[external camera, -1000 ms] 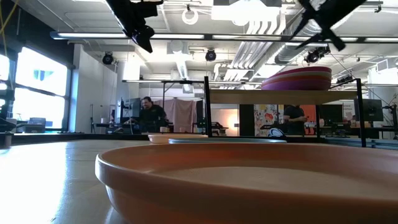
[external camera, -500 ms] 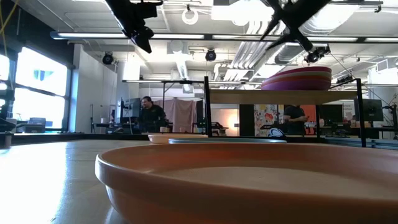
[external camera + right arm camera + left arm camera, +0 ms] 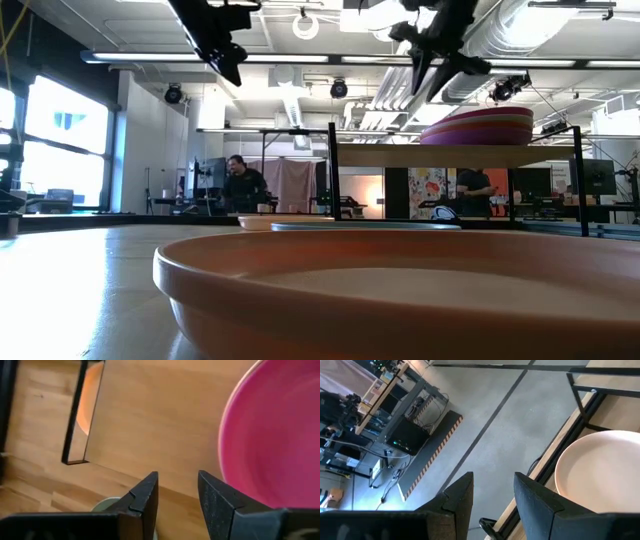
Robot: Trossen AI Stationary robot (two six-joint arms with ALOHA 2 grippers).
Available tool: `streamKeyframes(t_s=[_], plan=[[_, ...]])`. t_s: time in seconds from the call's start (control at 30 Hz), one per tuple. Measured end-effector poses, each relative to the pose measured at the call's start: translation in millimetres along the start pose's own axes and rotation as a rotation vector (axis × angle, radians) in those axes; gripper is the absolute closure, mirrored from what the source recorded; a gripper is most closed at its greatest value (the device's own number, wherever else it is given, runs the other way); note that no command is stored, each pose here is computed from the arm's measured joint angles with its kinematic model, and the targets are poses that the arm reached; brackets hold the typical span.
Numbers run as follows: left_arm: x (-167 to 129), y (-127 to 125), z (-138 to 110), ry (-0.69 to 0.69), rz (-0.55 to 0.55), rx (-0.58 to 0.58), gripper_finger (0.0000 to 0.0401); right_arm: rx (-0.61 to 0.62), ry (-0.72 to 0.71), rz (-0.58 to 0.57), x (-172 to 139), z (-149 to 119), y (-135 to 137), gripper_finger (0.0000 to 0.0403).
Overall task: Place and stack plates onto a shelf
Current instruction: Adjust the stacked plates on the shelf
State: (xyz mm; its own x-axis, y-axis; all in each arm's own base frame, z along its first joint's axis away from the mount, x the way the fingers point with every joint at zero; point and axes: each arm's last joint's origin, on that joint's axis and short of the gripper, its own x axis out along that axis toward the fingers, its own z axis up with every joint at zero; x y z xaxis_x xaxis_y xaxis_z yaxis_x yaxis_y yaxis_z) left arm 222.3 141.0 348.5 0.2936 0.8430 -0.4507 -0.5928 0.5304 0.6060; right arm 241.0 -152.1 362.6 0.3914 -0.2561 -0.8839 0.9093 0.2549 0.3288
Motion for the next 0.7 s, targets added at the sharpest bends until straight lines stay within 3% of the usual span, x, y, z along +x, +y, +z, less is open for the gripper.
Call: streamKeyframes(t_s=[0.27, 0.7], plan=[[8, 9, -11, 0.077, -0.012, -0.076, 0.027, -0.009, 0.109, -0.042, 25, 1, 4, 0.0286], [20, 23, -20, 0.078, -0.154, -0.213, 0.027, 0.011, 0.117, -0.191, 28, -1, -6, 0.0286]])
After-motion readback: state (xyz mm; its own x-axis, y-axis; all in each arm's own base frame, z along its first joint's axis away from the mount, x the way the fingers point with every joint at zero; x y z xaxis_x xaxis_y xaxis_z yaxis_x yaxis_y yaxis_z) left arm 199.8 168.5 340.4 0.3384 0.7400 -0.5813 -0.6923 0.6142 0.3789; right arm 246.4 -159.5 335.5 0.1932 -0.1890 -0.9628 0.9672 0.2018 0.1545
